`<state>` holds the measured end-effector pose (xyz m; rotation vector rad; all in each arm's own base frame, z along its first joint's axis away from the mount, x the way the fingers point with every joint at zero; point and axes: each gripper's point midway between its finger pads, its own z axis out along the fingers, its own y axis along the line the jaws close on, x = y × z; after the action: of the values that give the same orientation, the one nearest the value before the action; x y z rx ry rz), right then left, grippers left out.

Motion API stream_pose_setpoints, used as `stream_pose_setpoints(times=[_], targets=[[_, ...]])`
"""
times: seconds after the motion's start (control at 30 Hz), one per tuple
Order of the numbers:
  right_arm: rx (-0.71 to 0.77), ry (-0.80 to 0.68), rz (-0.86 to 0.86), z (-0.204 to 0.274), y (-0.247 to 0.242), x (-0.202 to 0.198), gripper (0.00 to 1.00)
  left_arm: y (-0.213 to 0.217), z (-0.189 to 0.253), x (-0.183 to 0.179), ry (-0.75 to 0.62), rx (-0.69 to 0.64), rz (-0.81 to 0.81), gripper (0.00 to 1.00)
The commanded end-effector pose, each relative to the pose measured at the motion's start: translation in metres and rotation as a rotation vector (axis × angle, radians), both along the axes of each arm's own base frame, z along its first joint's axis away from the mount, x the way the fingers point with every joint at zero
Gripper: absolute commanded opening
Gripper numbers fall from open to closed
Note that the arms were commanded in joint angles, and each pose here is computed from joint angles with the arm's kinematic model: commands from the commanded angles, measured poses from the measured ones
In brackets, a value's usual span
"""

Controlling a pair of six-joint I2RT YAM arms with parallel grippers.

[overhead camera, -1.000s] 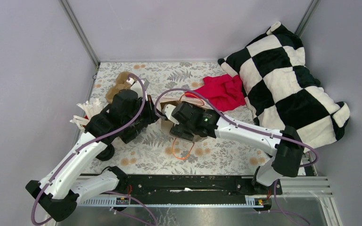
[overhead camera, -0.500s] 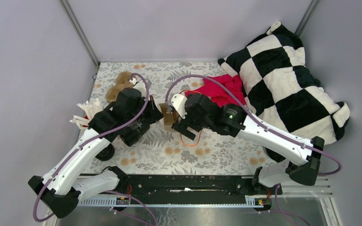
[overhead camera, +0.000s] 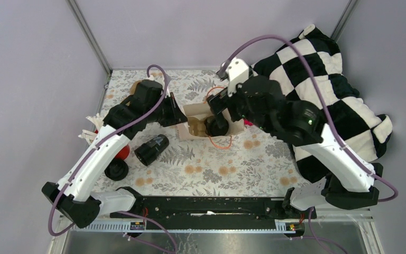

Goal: Pack the takeout coffee

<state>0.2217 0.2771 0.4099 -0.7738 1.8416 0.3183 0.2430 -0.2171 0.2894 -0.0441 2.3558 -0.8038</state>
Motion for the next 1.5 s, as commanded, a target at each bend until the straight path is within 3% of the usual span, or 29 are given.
stream_pose_setpoints(times=[0.0,0.3,0.5,0.7,0.87,0.97,1.07,1.23,1.37,1.47], targets=[[0.066,0.000,-0.191,0.018,-0.034,0.014,1.00,-0.002,0.016,0.004,0.095,-0.123,0.040,0.02],[0.115,0.009,-0.220,0.004,-0.053,0.014,1.00,0.012,-0.001,0.020,0.310,-0.358,0.163,0.02],[0.115,0.023,-0.223,-0.005,-0.056,0.011,1.00,0.016,-0.015,0.022,0.341,-0.358,0.193,0.09],[0.121,0.016,-0.222,-0.007,-0.057,0.011,1.00,0.027,-0.004,0.023,0.281,-0.288,0.190,0.42],[0.118,0.011,-0.212,-0.007,-0.052,0.013,1.00,0.058,0.018,0.016,0.151,-0.123,0.204,0.74],[0.114,0.008,-0.207,-0.009,-0.051,0.014,0.99,0.082,0.025,0.002,0.075,-0.022,0.230,0.83],[0.104,0.005,-0.200,-0.011,-0.049,0.015,1.00,0.108,0.012,-0.009,0.072,0.091,0.300,0.91],[0.077,0.001,-0.177,-0.012,-0.045,0.016,1.00,0.153,-0.033,-0.024,0.221,0.247,0.560,0.98],[0.067,0.004,-0.158,-0.015,-0.042,0.015,1.00,0.162,-0.065,-0.006,0.236,0.230,0.626,0.99],[0.063,0.013,-0.141,-0.013,-0.039,0.014,1.00,0.168,-0.085,0.007,0.263,0.139,0.647,0.99]])
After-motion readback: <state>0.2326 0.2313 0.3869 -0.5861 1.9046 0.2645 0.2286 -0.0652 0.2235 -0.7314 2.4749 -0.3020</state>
